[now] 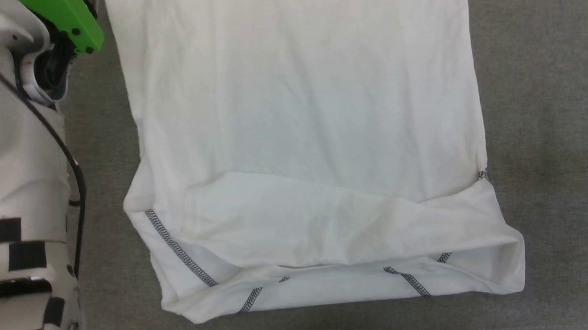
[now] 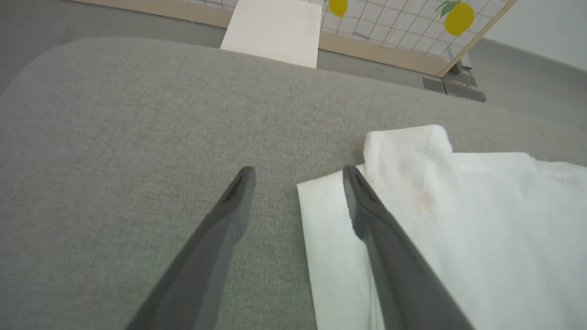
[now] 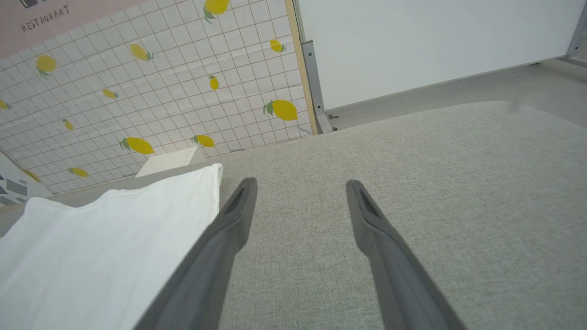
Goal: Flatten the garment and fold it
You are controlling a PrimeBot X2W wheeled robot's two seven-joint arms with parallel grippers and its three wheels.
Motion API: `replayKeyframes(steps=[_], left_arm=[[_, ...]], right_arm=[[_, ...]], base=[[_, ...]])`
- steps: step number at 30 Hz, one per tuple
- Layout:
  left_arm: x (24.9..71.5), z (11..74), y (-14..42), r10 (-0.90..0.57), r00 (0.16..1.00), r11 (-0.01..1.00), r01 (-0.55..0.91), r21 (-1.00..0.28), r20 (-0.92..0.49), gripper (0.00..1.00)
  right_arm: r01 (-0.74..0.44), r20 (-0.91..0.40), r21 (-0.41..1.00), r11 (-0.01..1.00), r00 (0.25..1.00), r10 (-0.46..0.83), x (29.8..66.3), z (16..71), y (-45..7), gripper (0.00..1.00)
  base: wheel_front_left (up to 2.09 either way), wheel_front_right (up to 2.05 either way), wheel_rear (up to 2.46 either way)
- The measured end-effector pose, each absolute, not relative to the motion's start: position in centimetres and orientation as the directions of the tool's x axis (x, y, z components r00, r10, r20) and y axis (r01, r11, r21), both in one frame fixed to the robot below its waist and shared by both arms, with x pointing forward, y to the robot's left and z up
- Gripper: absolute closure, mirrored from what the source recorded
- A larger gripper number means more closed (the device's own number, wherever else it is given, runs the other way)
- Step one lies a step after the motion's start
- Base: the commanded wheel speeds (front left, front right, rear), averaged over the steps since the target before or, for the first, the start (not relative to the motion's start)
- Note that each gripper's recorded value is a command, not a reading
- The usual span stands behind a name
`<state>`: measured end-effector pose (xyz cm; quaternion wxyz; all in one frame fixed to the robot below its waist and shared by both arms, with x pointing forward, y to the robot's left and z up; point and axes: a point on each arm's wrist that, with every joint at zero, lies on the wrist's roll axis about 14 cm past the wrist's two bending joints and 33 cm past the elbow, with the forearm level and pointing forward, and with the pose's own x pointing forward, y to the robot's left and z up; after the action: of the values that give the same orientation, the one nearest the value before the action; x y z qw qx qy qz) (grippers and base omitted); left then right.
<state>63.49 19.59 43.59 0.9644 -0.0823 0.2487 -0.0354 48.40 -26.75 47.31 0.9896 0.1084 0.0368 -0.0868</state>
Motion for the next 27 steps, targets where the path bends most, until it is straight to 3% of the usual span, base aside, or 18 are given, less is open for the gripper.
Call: replayKeyframes(steps=[5, 11, 13, 27], left_arm=[[63.0, 37.5, 19.3, -0.083, 0.707, 0.996, 0.041, -0.076, -0.702, 0.0], [62.9, 36.1, 18.9, -0.086, 0.65, 0.995, 0.087, -0.039, -0.755, 0.0], [62.9, 36.0, 18.8, -0.096, 0.648, 0.995, 0.09, -0.05, -0.755, 1.0], [62.9, 39.2, 18.4, -0.148, 0.789, 0.982, 0.048, -0.18, -0.596, 1.0]], right_arm=[[0.223, -0.145, 0.195, 0.955, 0.97, -0.197, 48.2, 44.8, -28.0, 0.0], [0.245, -0.16, 0.186, 0.952, 0.963, -0.217, 48.0, 43.9, -28.6, 0.0], [0.245, -0.163, 0.186, 0.952, 0.963, -0.216, 48.1, 43.7, -28.6, 0.0], [0.231, -0.15, 0.205, 0.951, 0.968, -0.203, 48.3, 44.5, -28.0, 0.0]], base=[[0.0, 0.0, 0.0], [0.0, 0.0, 0.0], [0.0, 0.0, 0.0], [0.0, 0.0, 0.0]])
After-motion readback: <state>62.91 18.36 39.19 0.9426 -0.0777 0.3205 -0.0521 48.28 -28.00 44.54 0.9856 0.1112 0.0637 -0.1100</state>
